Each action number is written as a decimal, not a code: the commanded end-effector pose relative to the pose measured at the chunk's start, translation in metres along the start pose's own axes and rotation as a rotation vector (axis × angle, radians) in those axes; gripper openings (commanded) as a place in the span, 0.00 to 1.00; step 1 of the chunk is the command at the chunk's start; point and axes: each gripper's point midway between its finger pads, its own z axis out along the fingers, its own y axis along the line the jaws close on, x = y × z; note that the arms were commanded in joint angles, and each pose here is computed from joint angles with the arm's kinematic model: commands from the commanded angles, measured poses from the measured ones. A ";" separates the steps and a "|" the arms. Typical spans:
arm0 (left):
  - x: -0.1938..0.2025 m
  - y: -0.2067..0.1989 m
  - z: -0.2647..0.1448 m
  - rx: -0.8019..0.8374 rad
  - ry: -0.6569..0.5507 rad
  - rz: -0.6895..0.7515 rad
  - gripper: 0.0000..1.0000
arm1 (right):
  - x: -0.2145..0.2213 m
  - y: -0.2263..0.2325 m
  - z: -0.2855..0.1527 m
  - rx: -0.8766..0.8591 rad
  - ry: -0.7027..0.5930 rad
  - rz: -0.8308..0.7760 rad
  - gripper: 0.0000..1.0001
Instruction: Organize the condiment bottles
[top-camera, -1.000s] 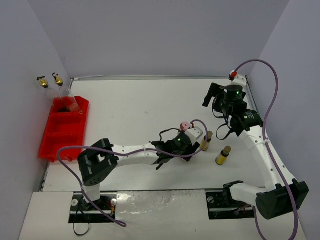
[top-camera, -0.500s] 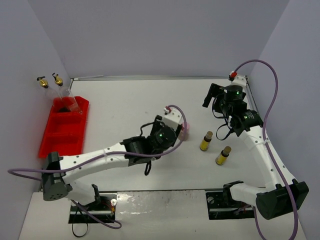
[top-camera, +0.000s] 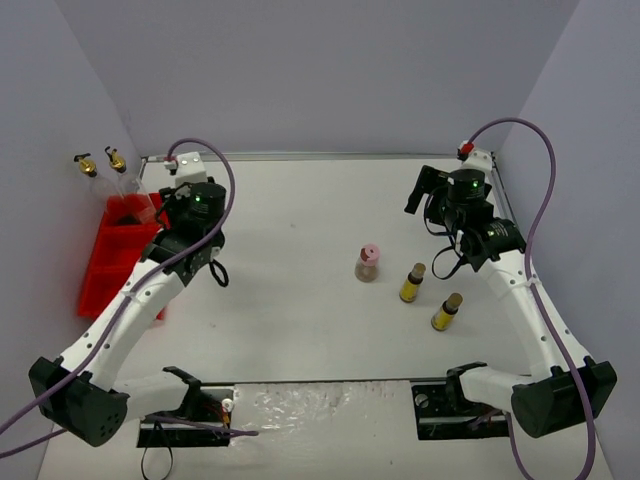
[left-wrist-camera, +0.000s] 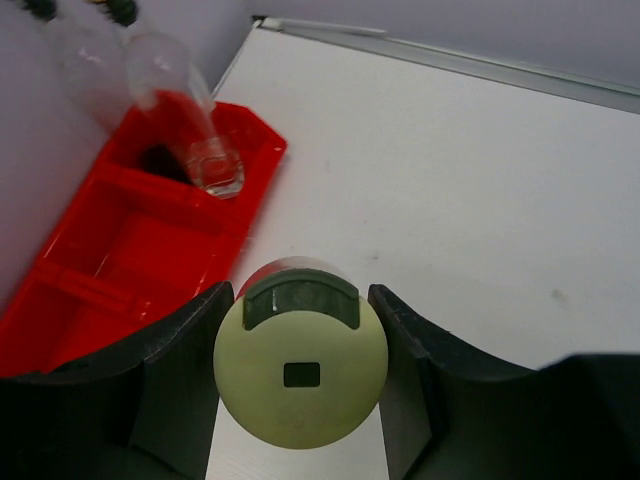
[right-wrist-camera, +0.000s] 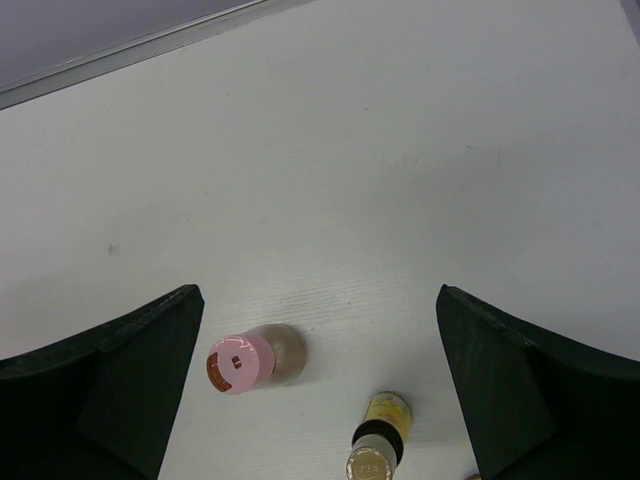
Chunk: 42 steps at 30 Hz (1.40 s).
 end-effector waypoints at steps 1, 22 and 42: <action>-0.022 0.026 0.013 -0.013 -0.035 -0.118 0.00 | -0.026 0.006 -0.007 -0.024 -0.075 0.010 1.00; 0.010 0.153 0.111 -0.307 -0.040 -0.355 0.00 | -0.007 0.013 0.000 -0.083 -0.042 0.017 1.00; 0.035 0.211 0.145 -0.450 -0.139 -0.463 0.00 | -0.007 0.016 -0.008 -0.106 -0.050 0.010 1.00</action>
